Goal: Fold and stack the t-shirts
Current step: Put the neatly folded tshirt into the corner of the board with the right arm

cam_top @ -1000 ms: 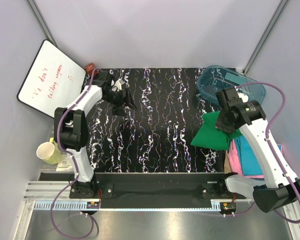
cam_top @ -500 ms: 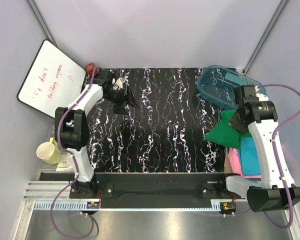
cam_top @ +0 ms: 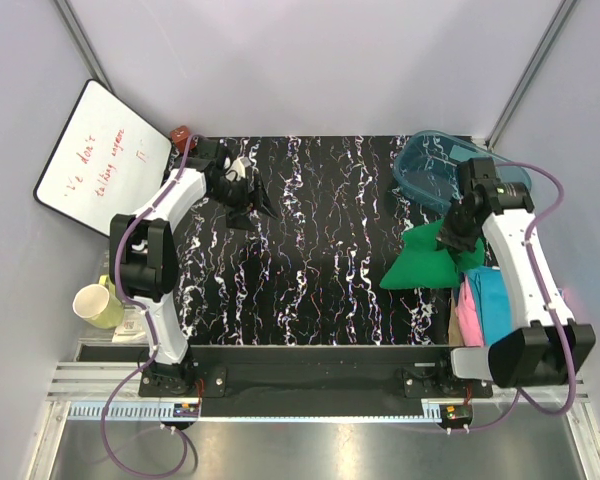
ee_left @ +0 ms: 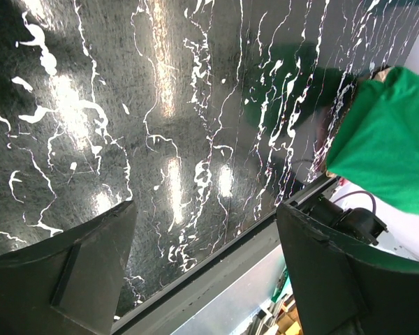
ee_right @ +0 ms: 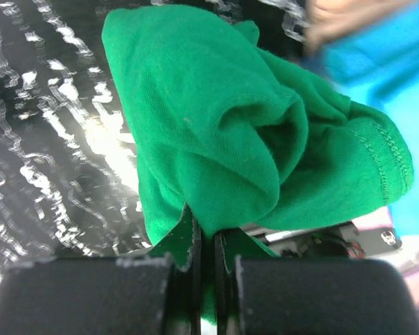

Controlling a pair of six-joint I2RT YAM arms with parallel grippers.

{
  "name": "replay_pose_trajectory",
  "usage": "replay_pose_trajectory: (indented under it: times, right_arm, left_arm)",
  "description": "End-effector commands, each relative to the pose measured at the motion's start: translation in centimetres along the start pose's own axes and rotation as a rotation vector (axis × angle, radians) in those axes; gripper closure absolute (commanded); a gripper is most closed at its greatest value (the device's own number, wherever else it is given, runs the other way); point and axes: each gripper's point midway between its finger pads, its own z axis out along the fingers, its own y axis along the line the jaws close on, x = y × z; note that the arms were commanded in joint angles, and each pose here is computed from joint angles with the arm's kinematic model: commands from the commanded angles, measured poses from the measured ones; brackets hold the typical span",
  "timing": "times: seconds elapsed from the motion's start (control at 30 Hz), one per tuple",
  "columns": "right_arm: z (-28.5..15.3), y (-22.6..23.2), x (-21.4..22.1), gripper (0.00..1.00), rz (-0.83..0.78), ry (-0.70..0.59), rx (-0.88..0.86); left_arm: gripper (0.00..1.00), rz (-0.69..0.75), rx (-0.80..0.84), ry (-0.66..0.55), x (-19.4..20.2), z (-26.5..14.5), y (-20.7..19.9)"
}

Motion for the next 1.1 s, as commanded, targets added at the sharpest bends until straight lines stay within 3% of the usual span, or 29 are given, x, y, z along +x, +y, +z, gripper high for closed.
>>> replay_pose_trajectory:
  times: [0.0,0.27,0.47,0.57,0.67,0.83,0.87,0.9,0.97,1.0,1.07]
  right_arm:
    - [-0.6,4.9,-2.2,1.0,-0.108,-0.024,-0.224]
    - [1.5,14.4,-1.1,1.0,-0.354,0.064,-0.356]
    - [-1.9,22.3,-2.9,1.0,-0.444,0.015,-0.554]
    - [-2.7,23.8,-3.5,1.0,-0.45,0.003,-0.6]
    - [0.0,23.1,-1.9,1.0,-0.476,0.078,-0.567]
    - [10.5,18.7,6.0,0.97,-0.472,0.368,-0.451]
    - [12.9,17.6,7.5,0.85,-0.45,0.429,-0.397]
    - [14.4,16.2,8.7,0.49,-0.443,0.473,-0.341]
    - [15.3,15.2,8.8,0.4,-0.433,0.458,-0.283]
    - [15.1,15.2,8.2,0.24,-0.431,0.421,-0.28]
    - [12.7,15.8,5.0,0.11,-0.431,0.266,-0.278]
  left_arm:
    - [0.14,0.039,0.015,-0.014,-0.3,-0.7,-0.9]
    - [0.14,0.034,-0.007,-0.031,-0.6,-1.1,-0.9]
    - [0.13,0.022,-0.031,-0.036,-0.3,-1.2,-0.5]
    - [0.13,0.015,-0.042,-0.038,-0.1,-1.3,-0.2]
    - [0.13,0.006,-0.052,-0.034,0.0,-1.1,0.1]
    - [0.13,0.001,-0.049,-0.035,-0.2,-0.9,0.0]
    - [0.13,0.002,-0.049,-0.037,-0.2,-0.9,0.0]
    - [0.13,0.003,-0.045,-0.039,-0.4,-0.9,-0.1]
    - [0.13,0.004,-0.04,-0.038,-0.5,-1.0,-0.3]
    - [0.13,0.014,-0.037,-0.042,-0.6,-1.0,-0.5]
    - [0.12,0.029,-0.037,-0.042,-0.6,-0.9,-0.7]
